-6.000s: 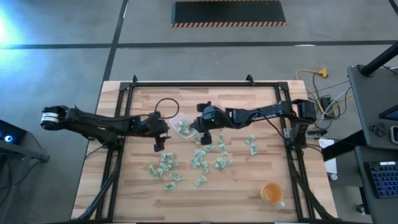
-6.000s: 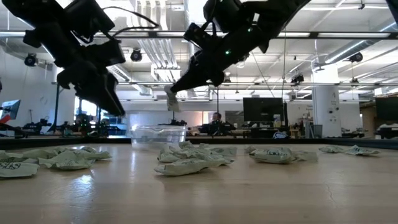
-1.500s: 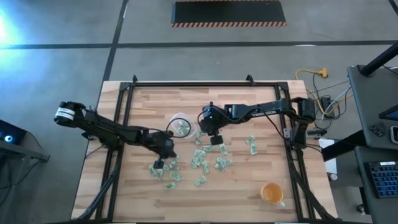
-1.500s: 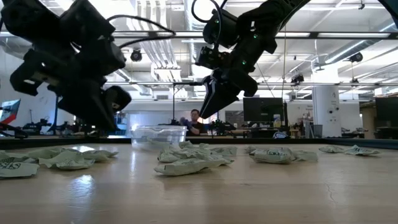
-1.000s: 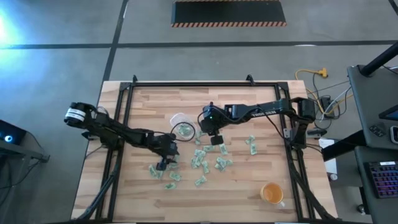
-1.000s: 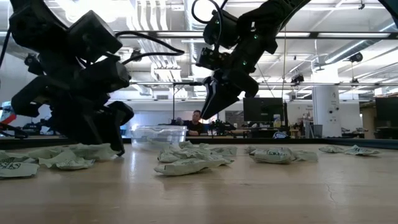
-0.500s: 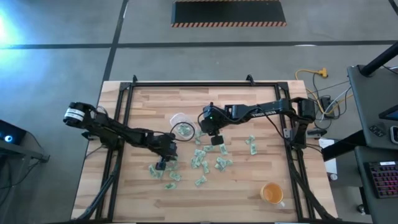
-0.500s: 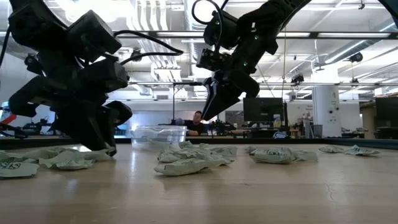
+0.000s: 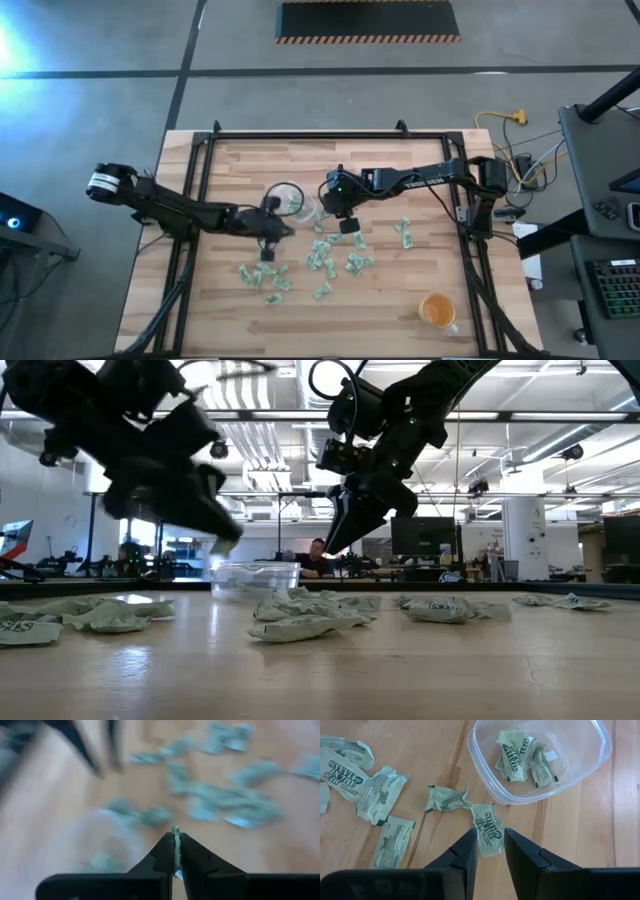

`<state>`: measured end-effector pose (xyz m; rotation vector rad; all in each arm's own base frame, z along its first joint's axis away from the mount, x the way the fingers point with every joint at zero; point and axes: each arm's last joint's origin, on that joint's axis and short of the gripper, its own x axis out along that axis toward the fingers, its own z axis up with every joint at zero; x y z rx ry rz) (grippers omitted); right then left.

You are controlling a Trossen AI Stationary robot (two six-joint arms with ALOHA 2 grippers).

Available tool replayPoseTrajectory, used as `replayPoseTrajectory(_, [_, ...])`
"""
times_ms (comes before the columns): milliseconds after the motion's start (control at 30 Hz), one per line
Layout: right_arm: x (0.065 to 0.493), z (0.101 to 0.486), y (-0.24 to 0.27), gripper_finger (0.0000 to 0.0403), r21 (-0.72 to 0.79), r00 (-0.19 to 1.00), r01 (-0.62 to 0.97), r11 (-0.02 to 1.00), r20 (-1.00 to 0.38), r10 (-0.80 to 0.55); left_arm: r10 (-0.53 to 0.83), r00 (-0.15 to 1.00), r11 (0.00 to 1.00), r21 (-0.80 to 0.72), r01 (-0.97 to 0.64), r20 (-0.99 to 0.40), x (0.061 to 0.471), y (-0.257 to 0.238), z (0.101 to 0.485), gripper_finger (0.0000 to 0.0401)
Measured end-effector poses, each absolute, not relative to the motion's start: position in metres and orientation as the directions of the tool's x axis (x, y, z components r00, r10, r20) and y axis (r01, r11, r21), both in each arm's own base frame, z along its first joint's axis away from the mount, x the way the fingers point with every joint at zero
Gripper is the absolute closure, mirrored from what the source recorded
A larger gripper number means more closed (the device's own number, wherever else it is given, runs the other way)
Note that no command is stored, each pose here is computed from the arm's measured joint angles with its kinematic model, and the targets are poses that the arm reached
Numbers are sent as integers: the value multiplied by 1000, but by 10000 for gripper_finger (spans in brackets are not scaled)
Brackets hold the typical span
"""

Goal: Pick and place Stevia / Truvia into bins
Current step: Put the stevia packet into the transparent bin

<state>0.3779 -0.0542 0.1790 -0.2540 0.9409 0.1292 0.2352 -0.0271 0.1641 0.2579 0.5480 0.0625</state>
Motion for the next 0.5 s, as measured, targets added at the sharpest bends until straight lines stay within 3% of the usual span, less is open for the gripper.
replayPoseTrajectory(233, [378, 179, -54, 327, -152, 586, -208, 966, -810, -1, 345, 875, 862, 482, -154, -339, 239, -16, 181, 393])
replayPoseTrajectory(500, [378, 179, -54, 329, -111, 584, -154, 982, -812, 0, 467, 793, 826, 514, -233, -391, 243, 17, 166, 393])
